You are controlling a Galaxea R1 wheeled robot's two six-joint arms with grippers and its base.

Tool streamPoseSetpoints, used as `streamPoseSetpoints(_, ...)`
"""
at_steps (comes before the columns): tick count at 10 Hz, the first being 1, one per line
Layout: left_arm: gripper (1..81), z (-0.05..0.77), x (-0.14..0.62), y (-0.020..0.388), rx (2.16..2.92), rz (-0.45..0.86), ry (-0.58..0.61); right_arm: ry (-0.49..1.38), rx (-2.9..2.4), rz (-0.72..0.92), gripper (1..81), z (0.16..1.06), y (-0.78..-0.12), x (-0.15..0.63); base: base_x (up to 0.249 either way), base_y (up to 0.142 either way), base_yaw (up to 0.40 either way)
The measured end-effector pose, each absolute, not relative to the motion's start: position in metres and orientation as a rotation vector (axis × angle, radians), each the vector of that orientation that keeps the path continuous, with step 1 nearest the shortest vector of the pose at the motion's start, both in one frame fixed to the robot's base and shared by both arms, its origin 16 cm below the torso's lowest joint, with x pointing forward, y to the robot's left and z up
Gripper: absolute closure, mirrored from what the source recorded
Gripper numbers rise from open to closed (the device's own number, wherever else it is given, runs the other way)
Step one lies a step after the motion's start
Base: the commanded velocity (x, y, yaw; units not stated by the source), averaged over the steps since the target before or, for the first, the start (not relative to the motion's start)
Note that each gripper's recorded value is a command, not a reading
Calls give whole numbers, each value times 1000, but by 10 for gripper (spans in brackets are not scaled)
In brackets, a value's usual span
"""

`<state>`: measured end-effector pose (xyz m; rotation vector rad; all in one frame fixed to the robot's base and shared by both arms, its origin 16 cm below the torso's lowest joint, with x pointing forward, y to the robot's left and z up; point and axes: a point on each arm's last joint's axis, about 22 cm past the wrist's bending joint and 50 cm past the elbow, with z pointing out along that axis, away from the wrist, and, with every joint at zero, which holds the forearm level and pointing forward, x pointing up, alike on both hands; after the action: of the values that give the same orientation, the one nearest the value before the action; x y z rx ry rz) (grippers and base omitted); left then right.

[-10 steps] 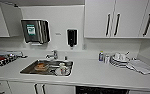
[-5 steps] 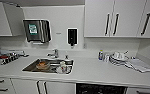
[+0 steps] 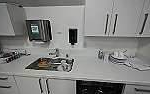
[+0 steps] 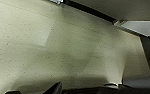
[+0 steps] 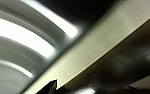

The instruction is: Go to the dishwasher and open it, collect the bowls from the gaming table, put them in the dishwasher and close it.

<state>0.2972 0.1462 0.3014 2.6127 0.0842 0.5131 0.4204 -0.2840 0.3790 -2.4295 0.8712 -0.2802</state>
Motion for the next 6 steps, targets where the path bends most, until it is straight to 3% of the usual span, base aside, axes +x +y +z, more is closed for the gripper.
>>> streamPoseSetpoints(3, 10, 301, 296, 144, 2611, 509, 85, 838, -2474, -295, 10, 377, -303, 423, -81, 0, 0)
streamPoseSetpoints(4, 10, 301, 295, 143, 2611, 507, 85, 803, -2531, -230, 10, 371, -326, 400, -81, 0, 0)
streamPoseSetpoints(5, 10, 301, 294, 141, 2610, 502, 84, 631, -2603, -148, 10, 360, -321, 363, -81, 0, 0)
streamPoseSetpoints(6, 10, 301, 295, 143, 2611, 505, 85, 716, -2565, -27, 10, 350, -303, 329, -80, 0, 0)
